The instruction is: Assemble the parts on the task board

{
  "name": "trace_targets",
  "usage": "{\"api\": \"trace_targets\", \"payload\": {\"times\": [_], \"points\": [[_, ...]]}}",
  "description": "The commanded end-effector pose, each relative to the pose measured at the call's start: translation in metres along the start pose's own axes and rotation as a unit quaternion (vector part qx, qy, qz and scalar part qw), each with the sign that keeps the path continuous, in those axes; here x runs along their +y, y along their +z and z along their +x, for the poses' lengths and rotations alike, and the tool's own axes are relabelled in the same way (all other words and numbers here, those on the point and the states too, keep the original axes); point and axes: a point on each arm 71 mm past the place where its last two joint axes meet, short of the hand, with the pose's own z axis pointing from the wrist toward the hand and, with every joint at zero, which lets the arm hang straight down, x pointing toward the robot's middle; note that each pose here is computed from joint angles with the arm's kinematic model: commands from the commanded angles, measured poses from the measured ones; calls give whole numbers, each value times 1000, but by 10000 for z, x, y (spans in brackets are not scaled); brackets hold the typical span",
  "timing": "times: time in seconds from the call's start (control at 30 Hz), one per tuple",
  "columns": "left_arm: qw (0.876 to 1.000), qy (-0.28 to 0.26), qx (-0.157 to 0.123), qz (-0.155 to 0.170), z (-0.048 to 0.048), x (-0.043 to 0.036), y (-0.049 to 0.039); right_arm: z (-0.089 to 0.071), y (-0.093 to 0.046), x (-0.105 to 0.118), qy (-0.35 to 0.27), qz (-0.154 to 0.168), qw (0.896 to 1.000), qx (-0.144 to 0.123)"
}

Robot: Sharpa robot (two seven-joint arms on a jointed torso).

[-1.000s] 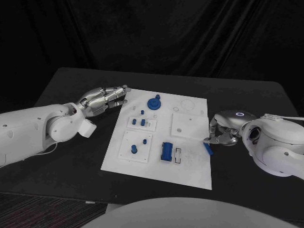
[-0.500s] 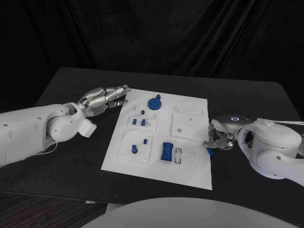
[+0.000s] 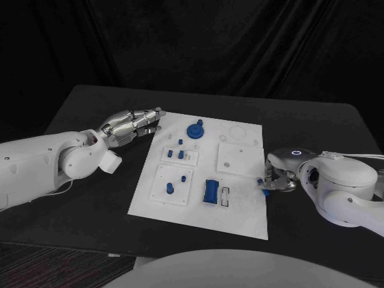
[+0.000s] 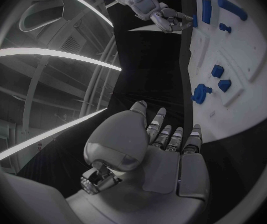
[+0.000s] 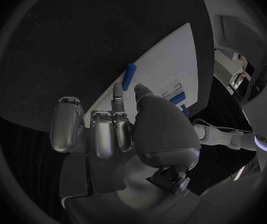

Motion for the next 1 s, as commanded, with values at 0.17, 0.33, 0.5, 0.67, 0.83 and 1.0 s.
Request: {"api": "trace_targets", "payload": {"times": [0.17, 0.33, 0.5, 0.67, 0.83, 1.0], "points": [[1000, -6, 4, 6, 15, -6, 7, 60, 24, -8, -7, 7, 1000, 8], [1000, -6, 4, 6, 16, -6, 8, 79, 47, 6, -6, 3, 1000, 9], [1000, -6, 5, 6, 17, -7, 8, 85, 62, 18, -3, -1, 1000, 5], [1000, -6, 5, 7, 19, -7, 9, 108, 91, 18, -7, -4, 1000, 11], [1000, -7, 5, 7, 20, -7, 11, 131, 101, 20, -10, -7, 1000, 18], [1000, -6, 5, 7, 18, -7, 9, 139, 106, 27, -11, -11, 1000, 20]]}}
